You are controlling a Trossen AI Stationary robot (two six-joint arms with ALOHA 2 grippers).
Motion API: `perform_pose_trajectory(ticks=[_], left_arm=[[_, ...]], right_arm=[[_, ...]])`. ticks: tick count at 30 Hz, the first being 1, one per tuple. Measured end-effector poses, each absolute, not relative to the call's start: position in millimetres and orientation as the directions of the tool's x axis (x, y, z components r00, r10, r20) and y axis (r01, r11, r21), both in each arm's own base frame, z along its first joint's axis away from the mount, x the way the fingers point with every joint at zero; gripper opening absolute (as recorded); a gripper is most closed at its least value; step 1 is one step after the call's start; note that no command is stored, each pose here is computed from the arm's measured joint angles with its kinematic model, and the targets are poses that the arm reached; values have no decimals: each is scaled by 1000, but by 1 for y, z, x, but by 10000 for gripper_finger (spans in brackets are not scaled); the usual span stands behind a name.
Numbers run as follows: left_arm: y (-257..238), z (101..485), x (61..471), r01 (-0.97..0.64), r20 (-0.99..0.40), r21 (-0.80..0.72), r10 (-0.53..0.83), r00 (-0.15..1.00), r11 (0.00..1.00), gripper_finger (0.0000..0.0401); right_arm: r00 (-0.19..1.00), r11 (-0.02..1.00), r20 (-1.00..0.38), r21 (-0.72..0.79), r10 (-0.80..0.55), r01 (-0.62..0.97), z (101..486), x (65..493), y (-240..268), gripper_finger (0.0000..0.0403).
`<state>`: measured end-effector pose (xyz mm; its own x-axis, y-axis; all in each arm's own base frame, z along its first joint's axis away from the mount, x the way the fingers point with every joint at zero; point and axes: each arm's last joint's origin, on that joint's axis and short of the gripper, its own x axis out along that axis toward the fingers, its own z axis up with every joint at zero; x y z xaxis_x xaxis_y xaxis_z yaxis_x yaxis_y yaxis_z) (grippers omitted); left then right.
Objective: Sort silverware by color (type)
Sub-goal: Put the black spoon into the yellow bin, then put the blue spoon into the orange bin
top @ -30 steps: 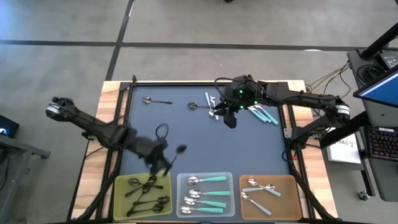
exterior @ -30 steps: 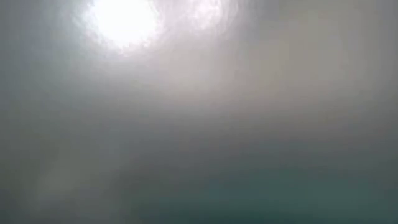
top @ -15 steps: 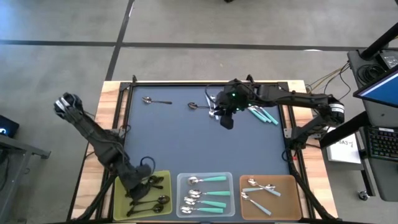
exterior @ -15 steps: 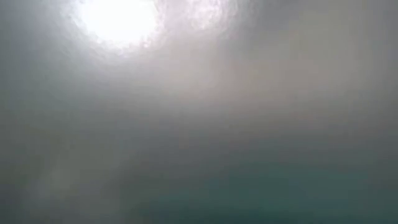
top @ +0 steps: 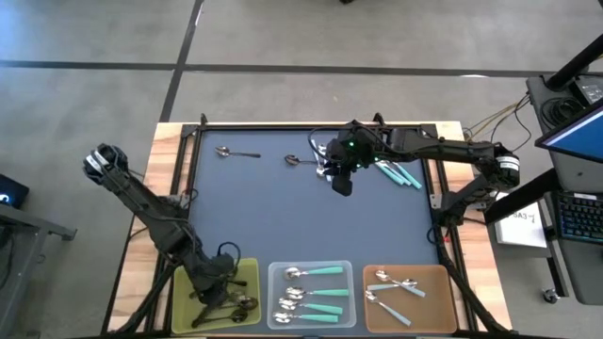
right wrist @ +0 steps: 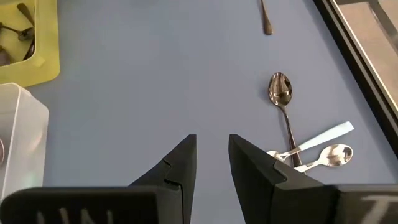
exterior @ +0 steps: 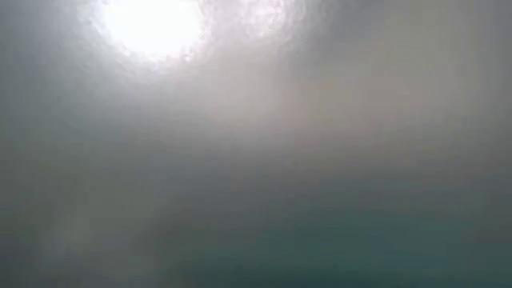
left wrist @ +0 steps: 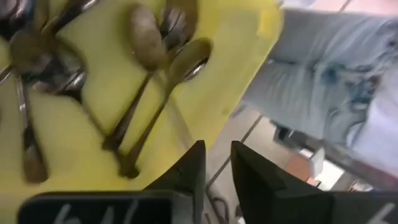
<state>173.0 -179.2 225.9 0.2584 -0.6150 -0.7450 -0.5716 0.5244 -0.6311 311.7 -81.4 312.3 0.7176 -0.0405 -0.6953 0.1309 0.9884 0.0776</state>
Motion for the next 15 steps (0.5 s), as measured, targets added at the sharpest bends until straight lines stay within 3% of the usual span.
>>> perform_pose_trajectory(ticks=[6,15], left_arm=[[-163,230,190,-525,-737,-674,-517,435,519,106],[-93,231,232,-465,-738,-596,-220,638,655,128]], right_arm=[[718,989,-695,74,-41,127,312,312,-81,82],[723,992,-689,58,-44,116,315,312,-82,85]])
